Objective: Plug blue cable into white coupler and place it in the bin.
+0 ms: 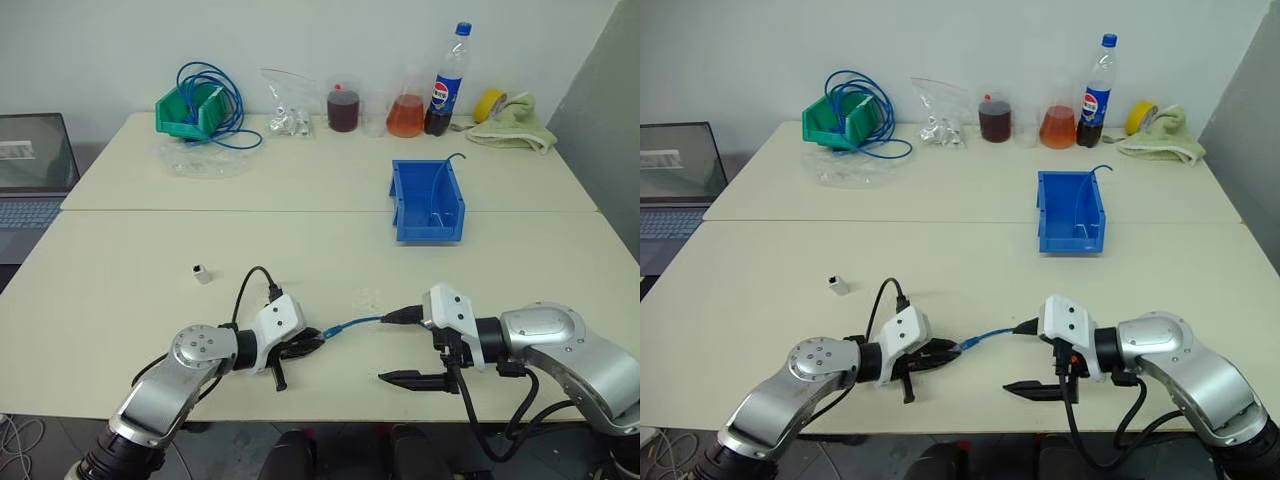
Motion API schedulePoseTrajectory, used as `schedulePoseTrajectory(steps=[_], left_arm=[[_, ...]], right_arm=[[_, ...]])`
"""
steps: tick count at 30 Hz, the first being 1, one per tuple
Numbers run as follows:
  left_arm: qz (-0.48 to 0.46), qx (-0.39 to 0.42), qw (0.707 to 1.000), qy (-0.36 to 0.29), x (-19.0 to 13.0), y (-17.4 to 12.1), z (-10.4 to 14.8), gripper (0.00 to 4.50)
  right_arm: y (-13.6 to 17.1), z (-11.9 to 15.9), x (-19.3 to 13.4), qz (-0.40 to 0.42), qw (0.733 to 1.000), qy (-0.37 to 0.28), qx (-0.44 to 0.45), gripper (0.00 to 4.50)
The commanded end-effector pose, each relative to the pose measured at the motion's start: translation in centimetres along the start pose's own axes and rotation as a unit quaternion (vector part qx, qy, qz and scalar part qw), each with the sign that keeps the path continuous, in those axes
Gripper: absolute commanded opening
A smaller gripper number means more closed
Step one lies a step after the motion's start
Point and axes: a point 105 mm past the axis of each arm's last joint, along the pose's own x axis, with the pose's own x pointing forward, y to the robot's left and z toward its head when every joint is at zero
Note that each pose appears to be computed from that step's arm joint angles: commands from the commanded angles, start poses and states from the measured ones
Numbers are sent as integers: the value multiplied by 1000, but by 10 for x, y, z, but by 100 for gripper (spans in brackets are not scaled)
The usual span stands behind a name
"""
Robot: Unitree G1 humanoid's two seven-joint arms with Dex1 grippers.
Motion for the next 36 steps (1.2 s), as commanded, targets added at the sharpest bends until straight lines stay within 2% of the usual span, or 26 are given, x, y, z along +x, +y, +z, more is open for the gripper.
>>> schedulePoseTrajectory(steps=[1,6,10,14,21,26,36], left_arm=[[20,-21,1000,-12,-5,13,4,23],[39,-35,996,-74,-9,29,33,23],[28,-53,991,-117,-10,29,52,23],[18,-74,988,-136,-12,27,56,23],[-27,-118,977,-174,-21,18,67,23],[-76,-140,970,-182,-27,7,72,23],[-136,-160,957,-199,-33,-1,88,23]], right_arm=[[3,9,-6,1,1000,-18,-11,450],[5,10,-3,-7,997,-77,6,450],[9,3,-1,-19,996,-89,24,450],[7,-3,0,-45,991,-112,61,450],[-4,-20,1,-104,967,-165,163,450],[-19,-4,1,-99,930,-249,252,450],[-25,16,18,-45,924,-271,264,450]])
